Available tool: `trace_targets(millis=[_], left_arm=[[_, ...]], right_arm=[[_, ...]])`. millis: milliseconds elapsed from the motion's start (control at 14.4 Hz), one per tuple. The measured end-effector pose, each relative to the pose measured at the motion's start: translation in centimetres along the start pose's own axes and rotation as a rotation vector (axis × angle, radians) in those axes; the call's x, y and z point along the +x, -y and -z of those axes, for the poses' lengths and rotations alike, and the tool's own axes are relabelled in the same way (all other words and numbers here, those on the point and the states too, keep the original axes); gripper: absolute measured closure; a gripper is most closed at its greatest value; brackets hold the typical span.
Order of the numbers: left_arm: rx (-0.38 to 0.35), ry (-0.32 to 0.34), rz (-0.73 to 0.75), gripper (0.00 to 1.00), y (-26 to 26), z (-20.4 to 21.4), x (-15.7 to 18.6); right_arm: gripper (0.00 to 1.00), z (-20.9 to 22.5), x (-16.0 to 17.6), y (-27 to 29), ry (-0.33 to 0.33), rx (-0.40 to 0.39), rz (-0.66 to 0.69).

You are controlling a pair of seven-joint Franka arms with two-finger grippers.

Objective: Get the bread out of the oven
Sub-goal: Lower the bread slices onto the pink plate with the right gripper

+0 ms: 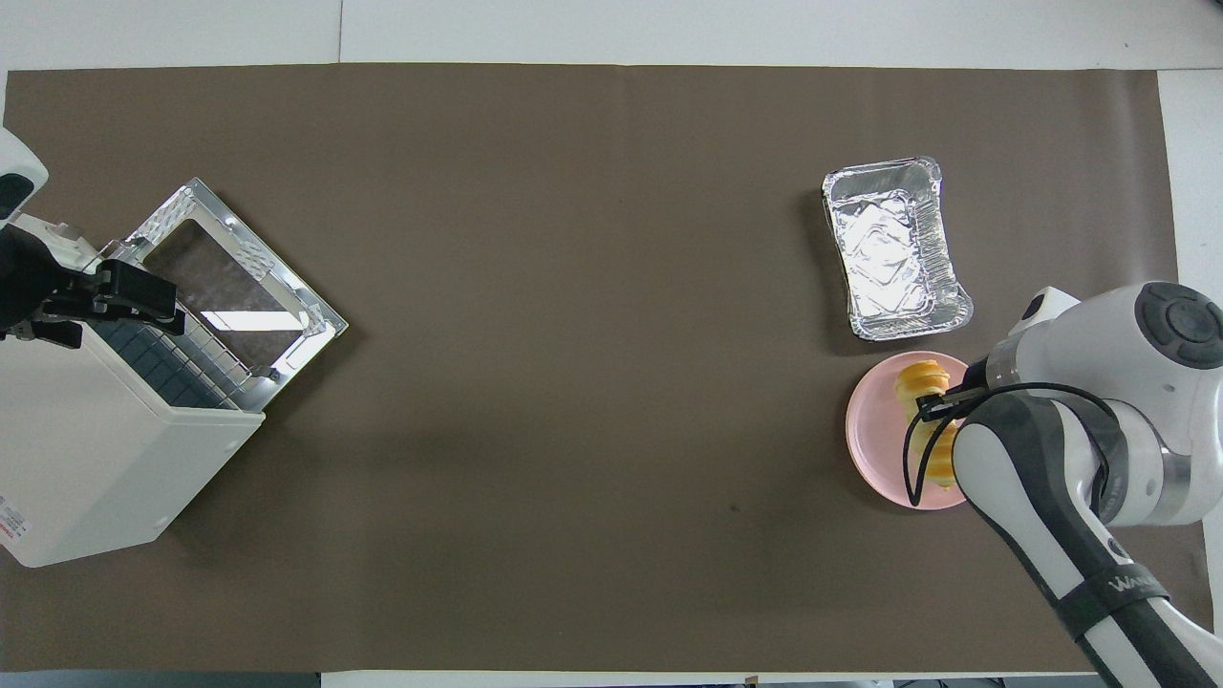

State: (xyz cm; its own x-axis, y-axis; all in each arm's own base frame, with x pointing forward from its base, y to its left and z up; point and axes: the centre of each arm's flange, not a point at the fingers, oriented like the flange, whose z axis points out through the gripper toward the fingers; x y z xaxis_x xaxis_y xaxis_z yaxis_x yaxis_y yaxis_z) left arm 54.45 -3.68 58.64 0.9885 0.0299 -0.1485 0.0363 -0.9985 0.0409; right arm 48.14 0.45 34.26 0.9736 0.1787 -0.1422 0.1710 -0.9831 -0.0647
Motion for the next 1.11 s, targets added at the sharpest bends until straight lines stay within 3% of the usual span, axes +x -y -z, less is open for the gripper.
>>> trace_targets(millis=[416, 554, 970, 1039, 1108], left_arm=[[0.000, 0.000, 0.000, 0.00, 0.0, 0.0, 0.0], [0.000, 0.000, 0.000, 0.00, 0.0, 0.0, 0.0], [0.000, 0.000, 0.000, 0.00, 0.0, 0.0, 0.0], [0.000, 0.000, 0.000, 0.00, 0.0, 0.0, 0.0], [0.000, 0.000, 0.000, 0.00, 0.0, 0.0, 0.0]], right_arm=[[0.89, -0.4, 0.3, 1.6, 0.002, -0.003, -0.015], [0.74, -0.4, 0.4, 2.0, -0.001, -0.005, -0.039], [0.09, 1.9, 1.5, 1.9, -0.033, -0.007, -0.040], [0.01, 3.5, 2.1, 1.9, -0.049, -0.008, -0.039], [0.00, 5.4, 2.8, 1.9, -0.070, -0.010, -0.038]])
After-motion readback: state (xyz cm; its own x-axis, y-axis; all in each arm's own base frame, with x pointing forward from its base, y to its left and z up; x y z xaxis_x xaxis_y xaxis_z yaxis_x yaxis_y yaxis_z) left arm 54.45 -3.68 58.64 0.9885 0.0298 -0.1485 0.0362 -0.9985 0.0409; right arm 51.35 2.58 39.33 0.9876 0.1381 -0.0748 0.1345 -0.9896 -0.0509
